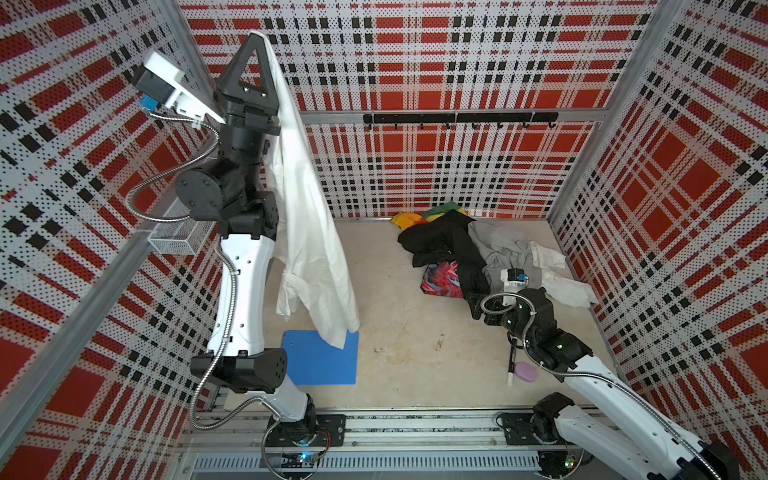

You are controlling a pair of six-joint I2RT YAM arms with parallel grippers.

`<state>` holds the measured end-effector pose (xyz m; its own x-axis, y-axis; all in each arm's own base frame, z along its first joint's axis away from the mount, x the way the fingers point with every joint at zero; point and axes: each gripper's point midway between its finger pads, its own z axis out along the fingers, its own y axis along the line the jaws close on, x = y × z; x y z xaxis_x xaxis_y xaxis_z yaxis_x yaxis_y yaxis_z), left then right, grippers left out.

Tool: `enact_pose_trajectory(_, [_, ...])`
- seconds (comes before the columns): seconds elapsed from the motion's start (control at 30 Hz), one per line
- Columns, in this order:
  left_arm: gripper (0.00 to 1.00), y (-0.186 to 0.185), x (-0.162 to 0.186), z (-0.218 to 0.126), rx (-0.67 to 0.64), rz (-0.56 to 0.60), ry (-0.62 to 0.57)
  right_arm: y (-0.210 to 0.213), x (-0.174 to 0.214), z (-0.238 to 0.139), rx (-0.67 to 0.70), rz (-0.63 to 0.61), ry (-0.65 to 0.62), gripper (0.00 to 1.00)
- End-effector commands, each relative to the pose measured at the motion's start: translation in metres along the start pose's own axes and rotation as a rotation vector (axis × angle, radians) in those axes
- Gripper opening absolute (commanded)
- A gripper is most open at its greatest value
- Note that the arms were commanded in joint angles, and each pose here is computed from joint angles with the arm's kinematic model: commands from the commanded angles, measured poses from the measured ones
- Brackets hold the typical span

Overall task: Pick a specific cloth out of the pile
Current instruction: 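Carry the raised white cloth with the left gripper toward the blue folder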

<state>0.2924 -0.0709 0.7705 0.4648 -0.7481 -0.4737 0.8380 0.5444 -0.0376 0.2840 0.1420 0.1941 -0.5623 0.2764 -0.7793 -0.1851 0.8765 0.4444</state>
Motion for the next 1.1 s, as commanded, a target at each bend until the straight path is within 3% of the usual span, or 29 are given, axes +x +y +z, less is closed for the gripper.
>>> enact_pose_trajectory(0.0, [0.00, -0.007, 0.000, -0.005, 0.015, 0.004, 0.006, 0.017, -0.023, -0.005, -0.052, 0.005, -0.069, 0.97])
enact_pose_trajectory(0.47, [0.00, 0.041, 0.039, -0.045, -0.148, 0.051, 0.148, 0.051, -0.024, -0.004, -0.109, -0.090, -0.077, 1.00])
enact_pose_trajectory(0.63, [0.00, 0.048, 0.031, -0.055, -0.180, 0.088, 0.152, 0.049, -0.026, -0.001, -0.076, -0.094, -0.094, 1.00])
enact_pose_trajectory(1.07, [0.00, 0.040, -0.020, -0.027, -0.136, 0.161, 0.054, 0.077, -0.040, -0.009, -0.208, -0.091, -0.143, 1.00])
